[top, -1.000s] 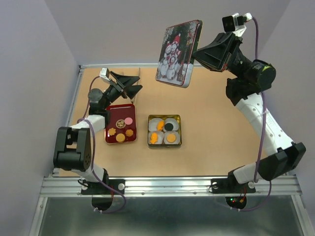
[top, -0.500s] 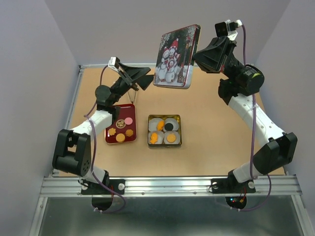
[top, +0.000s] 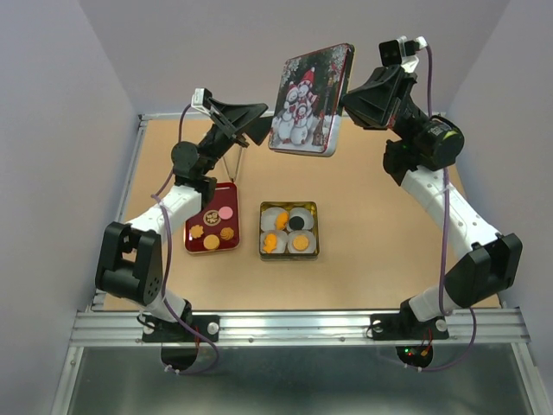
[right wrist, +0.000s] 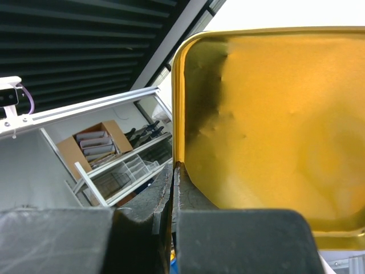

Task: Pack the cookies

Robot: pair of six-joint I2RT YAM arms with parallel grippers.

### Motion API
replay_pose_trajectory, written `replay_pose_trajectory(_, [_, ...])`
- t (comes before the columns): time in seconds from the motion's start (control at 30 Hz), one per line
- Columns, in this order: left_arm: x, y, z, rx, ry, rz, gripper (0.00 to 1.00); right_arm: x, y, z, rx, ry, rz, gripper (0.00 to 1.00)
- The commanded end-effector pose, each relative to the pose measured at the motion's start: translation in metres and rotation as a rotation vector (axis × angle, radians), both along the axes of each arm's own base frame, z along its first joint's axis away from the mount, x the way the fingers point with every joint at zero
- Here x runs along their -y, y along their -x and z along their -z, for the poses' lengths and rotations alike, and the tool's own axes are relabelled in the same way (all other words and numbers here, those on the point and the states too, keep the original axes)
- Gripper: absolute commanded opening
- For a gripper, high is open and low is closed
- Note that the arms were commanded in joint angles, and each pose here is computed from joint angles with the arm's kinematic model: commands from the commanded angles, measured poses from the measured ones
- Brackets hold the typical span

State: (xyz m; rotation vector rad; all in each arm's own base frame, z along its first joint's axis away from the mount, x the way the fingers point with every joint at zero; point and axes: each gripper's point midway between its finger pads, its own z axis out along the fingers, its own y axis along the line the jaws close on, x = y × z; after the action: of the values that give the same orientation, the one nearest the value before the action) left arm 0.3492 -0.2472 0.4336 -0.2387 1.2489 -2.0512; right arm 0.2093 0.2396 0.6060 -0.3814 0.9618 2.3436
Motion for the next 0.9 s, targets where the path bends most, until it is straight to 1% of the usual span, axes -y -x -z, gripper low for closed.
replay_pose_trajectory(0.0, [-0.052,0.154,-0.097,0.833,0.284,-0.005,0.99,0.025,0.045,-0.014,0.143,-0.11,-0.056,0.0])
replay_pose_trajectory(0.2, [-0.05,0.167,-0.106,0.877,0.286,0.026,0.99,0.025,0.039,-0.01,0.136,-0.128,-0.072,0.01])
replay_pose_trajectory(0.57, [-0.052,0.188,-0.124,0.949,0.307,0.063,0.99,0.019,0.028,0.004,0.117,-0.111,-0.067,0.0])
replay_pose_trajectory(0.77, [-0.043,0.192,-0.123,0.96,0.295,0.117,0.99,0.021,0.026,0.003,0.119,-0.135,-0.083,0.0])
replay_pose_trajectory(0.87, [-0.036,0.189,-0.118,0.947,0.278,0.145,0.99,0.022,0.026,0.002,0.127,-0.144,-0.09,0.0])
